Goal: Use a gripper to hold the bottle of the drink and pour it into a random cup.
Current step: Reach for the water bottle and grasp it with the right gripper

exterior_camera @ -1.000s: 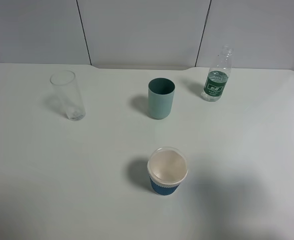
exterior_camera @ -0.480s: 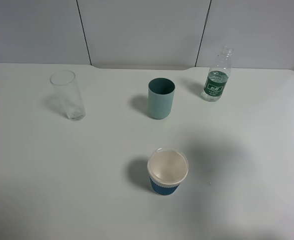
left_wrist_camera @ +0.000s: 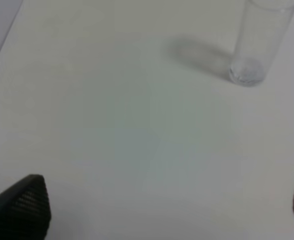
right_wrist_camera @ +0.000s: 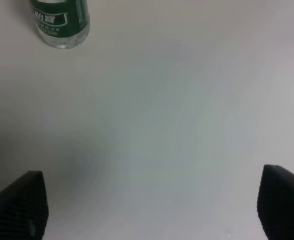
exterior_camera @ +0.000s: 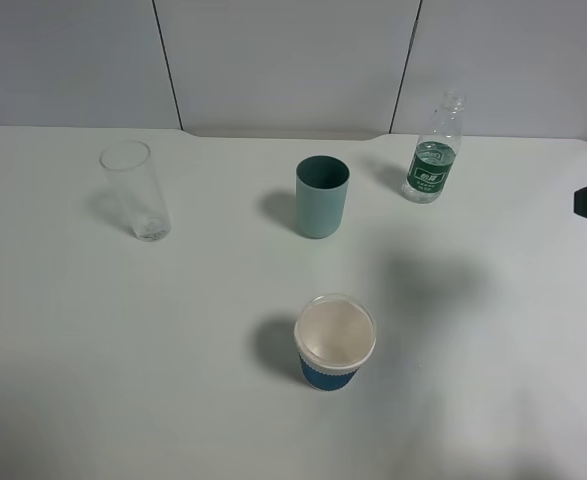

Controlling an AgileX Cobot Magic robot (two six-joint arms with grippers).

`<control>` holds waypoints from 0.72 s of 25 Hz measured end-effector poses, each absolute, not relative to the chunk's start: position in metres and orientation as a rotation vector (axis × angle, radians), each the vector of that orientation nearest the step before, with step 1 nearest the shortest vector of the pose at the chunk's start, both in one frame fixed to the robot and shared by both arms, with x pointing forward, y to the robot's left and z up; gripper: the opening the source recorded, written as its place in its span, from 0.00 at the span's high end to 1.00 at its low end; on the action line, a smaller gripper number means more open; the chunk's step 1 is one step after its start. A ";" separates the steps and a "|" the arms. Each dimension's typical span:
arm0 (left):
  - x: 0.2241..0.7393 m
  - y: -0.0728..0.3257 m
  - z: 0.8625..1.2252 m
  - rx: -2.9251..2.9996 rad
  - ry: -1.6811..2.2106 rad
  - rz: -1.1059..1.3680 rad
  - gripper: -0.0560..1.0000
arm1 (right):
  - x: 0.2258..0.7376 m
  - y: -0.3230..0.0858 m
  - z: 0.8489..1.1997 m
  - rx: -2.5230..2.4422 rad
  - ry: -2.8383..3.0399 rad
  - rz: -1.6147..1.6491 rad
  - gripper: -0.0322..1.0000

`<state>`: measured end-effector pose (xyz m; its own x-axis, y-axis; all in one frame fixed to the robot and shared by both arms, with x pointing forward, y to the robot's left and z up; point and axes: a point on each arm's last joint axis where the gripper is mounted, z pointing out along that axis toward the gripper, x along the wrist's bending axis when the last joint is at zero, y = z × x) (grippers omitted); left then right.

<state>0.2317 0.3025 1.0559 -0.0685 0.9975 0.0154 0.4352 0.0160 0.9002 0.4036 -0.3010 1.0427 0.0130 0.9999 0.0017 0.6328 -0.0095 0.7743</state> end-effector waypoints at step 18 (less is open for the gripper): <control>0.232 0.302 1.056 1.500 1.591 1.014 0.02 | 0.466 -0.303 0.985 1.744 1.767 0.702 0.17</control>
<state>0.2317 0.3025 1.0559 -0.0685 0.9975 0.0154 0.4352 0.0160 0.9002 0.4664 -0.3027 0.9853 -0.0032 0.9997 -0.0250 0.7098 0.0199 0.7041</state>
